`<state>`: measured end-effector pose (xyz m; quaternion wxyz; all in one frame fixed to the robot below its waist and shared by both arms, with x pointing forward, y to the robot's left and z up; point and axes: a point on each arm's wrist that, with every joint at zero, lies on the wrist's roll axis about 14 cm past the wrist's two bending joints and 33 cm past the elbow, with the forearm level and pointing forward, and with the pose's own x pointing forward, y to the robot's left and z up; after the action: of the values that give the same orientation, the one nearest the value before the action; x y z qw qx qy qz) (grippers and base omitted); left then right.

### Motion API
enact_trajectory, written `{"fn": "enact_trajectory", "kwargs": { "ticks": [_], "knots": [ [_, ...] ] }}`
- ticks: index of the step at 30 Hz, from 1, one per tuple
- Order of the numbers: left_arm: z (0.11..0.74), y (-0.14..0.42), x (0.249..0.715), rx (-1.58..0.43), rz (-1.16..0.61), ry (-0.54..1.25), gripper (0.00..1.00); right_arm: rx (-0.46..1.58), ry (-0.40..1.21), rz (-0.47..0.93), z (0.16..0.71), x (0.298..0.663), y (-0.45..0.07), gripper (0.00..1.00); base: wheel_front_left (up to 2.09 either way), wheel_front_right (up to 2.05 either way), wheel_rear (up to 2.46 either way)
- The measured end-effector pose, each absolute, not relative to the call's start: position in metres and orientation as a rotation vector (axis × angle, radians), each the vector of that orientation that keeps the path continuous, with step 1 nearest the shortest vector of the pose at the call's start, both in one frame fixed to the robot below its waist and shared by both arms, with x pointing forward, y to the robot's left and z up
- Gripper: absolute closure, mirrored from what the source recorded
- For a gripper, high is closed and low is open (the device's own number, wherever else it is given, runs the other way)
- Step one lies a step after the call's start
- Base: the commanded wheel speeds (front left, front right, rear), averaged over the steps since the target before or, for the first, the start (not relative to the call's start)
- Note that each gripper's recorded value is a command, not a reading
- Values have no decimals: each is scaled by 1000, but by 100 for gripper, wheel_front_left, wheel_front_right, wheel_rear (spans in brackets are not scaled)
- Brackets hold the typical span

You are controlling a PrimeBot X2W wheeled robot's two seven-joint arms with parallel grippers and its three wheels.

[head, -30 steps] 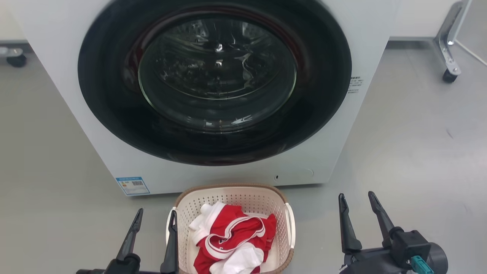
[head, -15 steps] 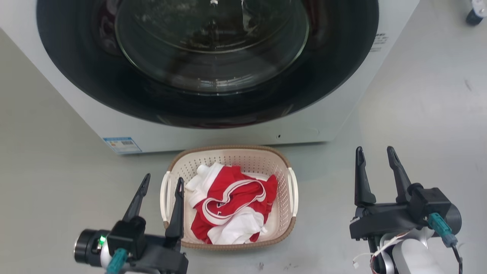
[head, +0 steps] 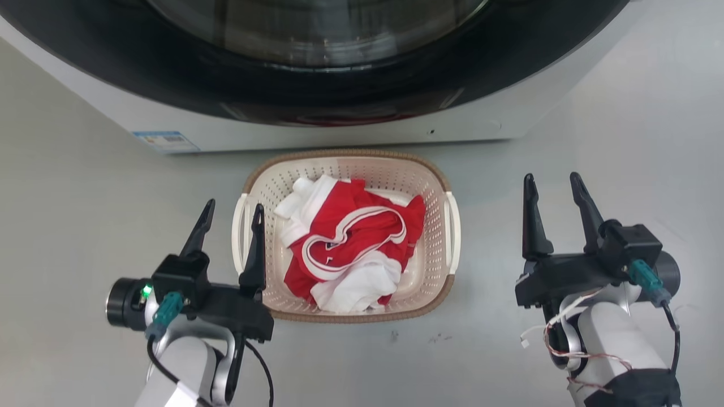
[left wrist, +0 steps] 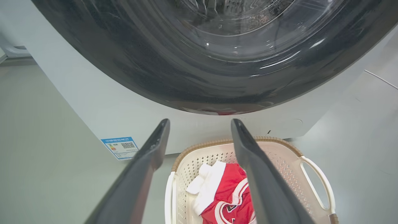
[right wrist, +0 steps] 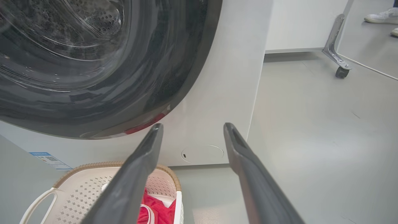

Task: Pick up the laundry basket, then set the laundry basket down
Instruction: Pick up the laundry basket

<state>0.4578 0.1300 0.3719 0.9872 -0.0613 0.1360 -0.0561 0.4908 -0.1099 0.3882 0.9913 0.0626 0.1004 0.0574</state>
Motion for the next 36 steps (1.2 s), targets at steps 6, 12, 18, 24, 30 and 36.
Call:
{"fn": "enact_trajectory", "kwargs": {
  "ticks": [6, 12, 18, 24, 30, 36],
  "knots": [
    [336, 131, 472, -124, -100, 357, 0, 124, 269, 122, 352, 509, -106, 0, 0, 0, 0],
    [300, 136, 485, -125, -84, 432, 0, 135, 328, 132, 317, 526, -99, 0, 0, 0, 0],
    [264, 143, 494, -119, -60, 506, 0, 143, 410, 145, 275, 531, -91, 0, 0, 0, 0],
    [226, 148, 484, -116, -47, 606, 0, 150, 504, 153, 234, 524, -85, 0, 0, 0, 0],
    [201, 151, 476, -105, -41, 673, 0, 165, 558, 191, 210, 519, -69, 0, 0, 0, 0],
    [185, 152, 473, -94, -47, 715, 0, 186, 591, 224, 195, 515, -55, 0, 0, 0, 0]
  ]
}}
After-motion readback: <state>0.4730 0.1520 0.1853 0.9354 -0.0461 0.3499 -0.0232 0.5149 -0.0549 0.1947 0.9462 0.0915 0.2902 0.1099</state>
